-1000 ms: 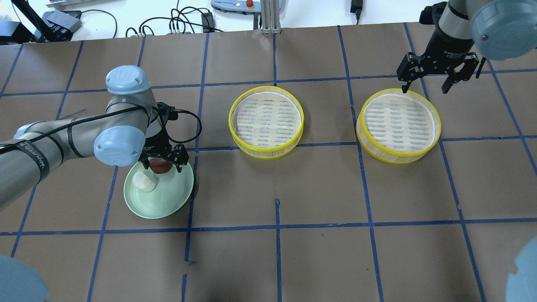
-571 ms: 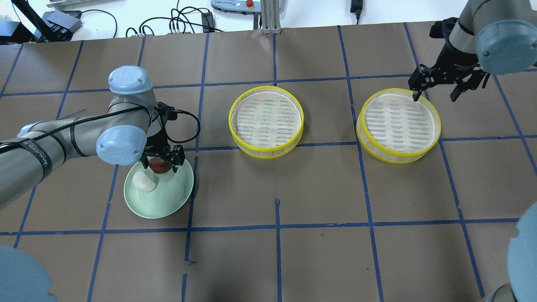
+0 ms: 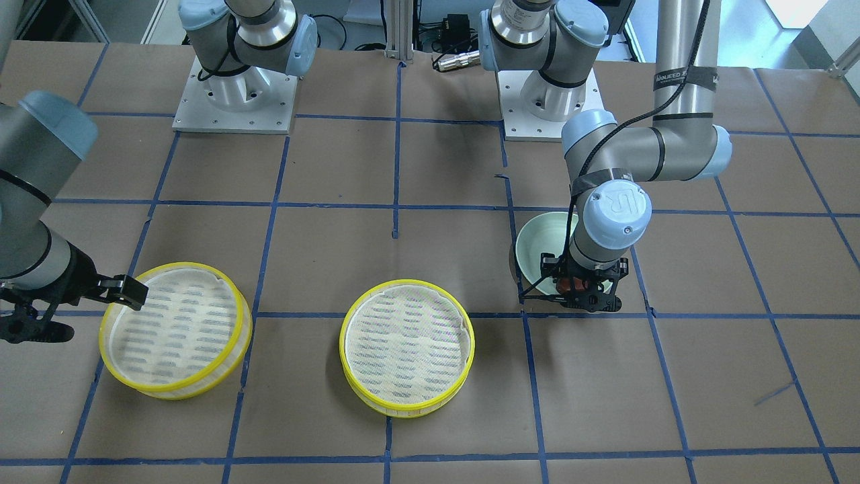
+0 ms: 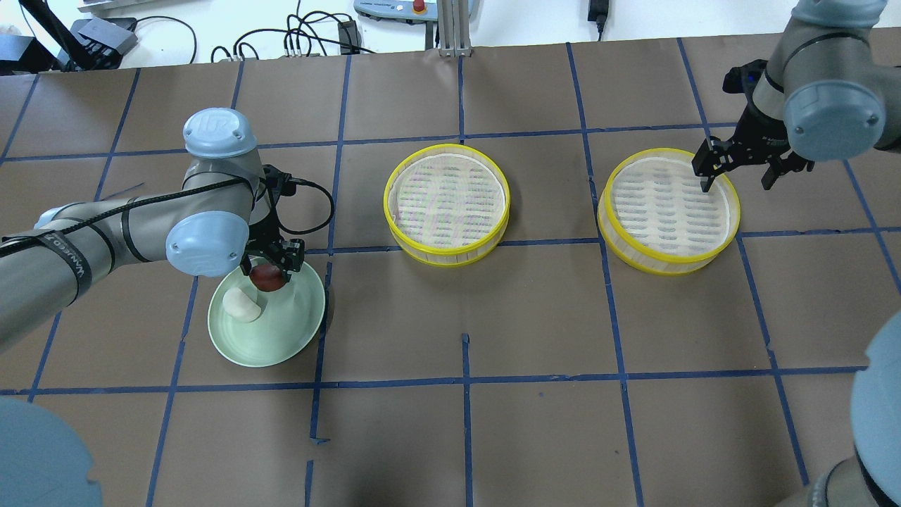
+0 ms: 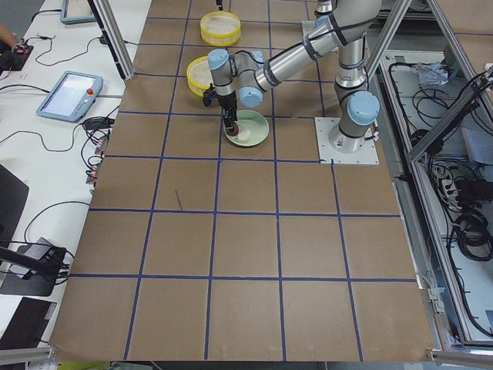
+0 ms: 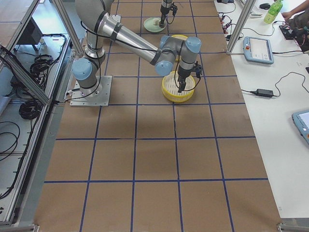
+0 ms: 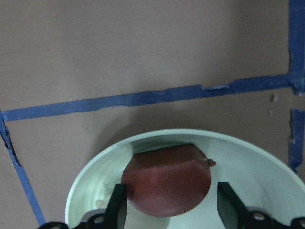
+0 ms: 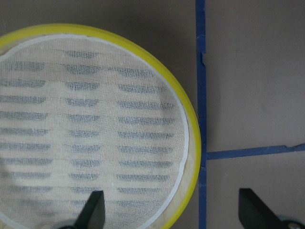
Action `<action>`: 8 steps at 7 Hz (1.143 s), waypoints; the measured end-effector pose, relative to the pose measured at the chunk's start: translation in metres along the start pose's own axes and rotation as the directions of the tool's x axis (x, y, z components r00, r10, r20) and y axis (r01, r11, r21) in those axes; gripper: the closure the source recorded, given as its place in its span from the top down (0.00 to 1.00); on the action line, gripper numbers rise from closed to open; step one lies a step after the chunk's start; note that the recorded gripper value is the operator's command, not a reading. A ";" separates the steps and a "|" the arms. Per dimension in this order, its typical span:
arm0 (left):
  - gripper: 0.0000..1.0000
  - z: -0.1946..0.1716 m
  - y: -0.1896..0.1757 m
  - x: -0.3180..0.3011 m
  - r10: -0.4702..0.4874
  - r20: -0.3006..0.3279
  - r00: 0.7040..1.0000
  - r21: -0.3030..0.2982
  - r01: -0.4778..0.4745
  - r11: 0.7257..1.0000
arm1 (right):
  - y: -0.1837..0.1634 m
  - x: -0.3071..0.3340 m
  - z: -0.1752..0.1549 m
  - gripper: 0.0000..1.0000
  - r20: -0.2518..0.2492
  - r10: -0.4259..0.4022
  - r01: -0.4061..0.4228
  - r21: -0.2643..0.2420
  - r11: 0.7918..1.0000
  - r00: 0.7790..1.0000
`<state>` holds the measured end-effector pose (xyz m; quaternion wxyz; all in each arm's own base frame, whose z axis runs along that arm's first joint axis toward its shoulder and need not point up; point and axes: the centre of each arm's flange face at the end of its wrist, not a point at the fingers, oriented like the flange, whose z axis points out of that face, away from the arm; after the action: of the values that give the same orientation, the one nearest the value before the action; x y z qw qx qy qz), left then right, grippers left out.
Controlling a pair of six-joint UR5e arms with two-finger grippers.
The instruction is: Stack buns with steamer
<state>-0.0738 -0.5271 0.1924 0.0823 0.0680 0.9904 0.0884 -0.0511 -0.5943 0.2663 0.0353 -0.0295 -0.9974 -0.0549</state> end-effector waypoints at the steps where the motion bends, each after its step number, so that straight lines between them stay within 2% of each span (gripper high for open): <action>1: 0.51 0.003 -0.002 0.000 0.000 -0.001 1.000 0.001 0.000 1.000 | 0.002 0.007 0.019 0.98 0.011 0.013 -0.012 -0.030 0.999 1.000; 2: 0.32 0.004 -0.003 0.000 0.000 -0.001 1.000 0.003 0.000 1.000 | 0.002 0.012 0.030 0.89 0.017 0.018 -0.017 -0.045 0.999 1.000; 3: 0.09 0.003 -0.002 0.000 -0.001 0.000 1.000 0.005 0.001 1.000 | 0.000 0.014 0.038 0.88 0.020 0.017 -0.016 -0.041 0.999 1.000; 4: 0.02 0.000 -0.001 0.000 -0.004 0.002 1.000 0.010 0.004 1.000 | -0.005 0.017 0.048 0.75 0.020 0.014 -0.013 -0.030 0.999 1.000; 5: 0.01 -0.007 0.001 -0.001 -0.009 0.003 1.000 0.017 0.009 1.000 | -0.009 0.023 0.056 0.44 0.021 0.008 -0.007 -0.017 1.000 1.000; 6: 0.01 -0.019 0.005 0.000 -0.015 -0.004 1.000 0.027 0.015 1.000 | -0.012 0.031 0.059 0.28 0.021 -0.006 0.006 0.001 1.000 1.000; 7: 0.01 -0.046 0.013 0.001 -0.034 -0.038 0.999 0.031 0.036 0.999 | -0.014 0.034 0.058 0.17 0.018 -0.030 0.029 0.018 0.999 0.999; 8: 0.02 -0.089 0.018 0.001 -0.086 -0.089 0.992 0.016 0.088 0.996 | -0.015 0.035 0.058 0.10 0.020 -0.044 0.043 0.026 0.999 0.999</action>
<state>-0.0881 -0.5241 0.2820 0.0414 0.0217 0.9959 0.0776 -0.0907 -0.6007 0.2101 0.0241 -0.0078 -0.9988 -0.0424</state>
